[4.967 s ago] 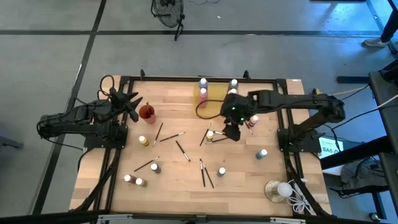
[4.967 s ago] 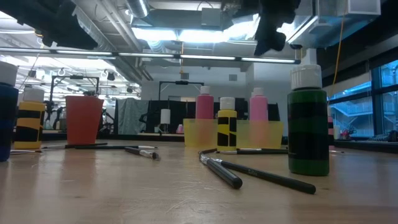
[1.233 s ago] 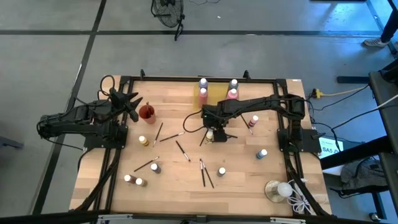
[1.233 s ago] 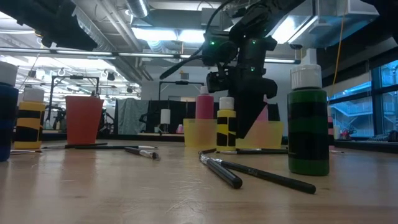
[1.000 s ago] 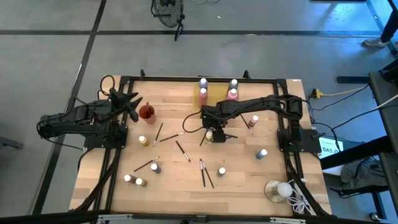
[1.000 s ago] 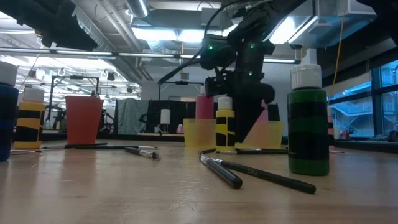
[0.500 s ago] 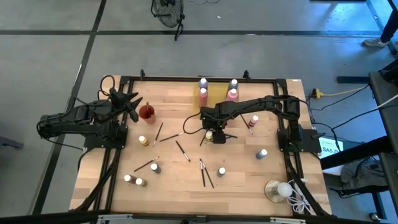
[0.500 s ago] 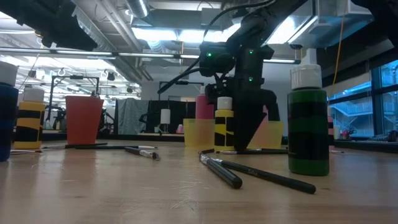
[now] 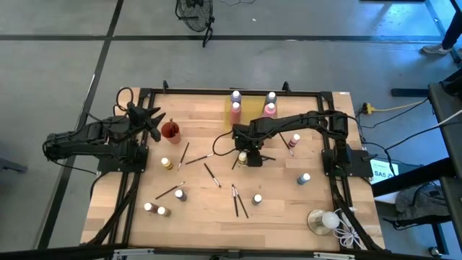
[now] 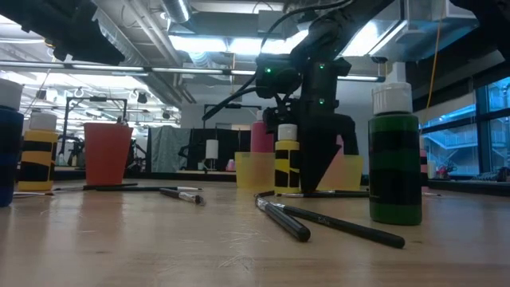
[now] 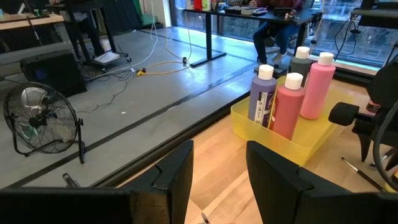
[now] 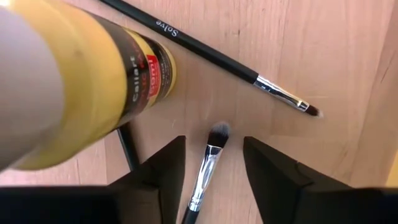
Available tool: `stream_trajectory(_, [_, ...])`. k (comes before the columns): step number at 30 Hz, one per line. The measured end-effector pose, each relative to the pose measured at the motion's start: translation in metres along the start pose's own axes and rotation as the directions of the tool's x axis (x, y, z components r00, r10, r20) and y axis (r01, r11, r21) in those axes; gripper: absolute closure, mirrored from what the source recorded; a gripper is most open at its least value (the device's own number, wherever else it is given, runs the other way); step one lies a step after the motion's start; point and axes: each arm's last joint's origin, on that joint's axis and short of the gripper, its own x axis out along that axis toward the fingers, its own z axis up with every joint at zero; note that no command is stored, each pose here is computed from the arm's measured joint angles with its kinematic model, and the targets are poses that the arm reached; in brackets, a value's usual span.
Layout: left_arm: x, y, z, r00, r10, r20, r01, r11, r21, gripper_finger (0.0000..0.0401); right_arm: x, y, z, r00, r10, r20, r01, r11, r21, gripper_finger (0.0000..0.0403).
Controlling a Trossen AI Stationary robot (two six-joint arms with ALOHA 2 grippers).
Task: Pick & Place Paint Supplies
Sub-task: Put the silver paint brush into the orange cup
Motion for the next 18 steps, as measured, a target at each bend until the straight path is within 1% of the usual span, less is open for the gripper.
stream_trajectory(18, [0.0000,0.0000,0.0000,1.000,0.000,0.000,0.000,1.000,0.000,0.0258,0.0001,0.0000,0.0000,1.000,0.000,0.000,0.000,1.000,-0.004,0.0323])
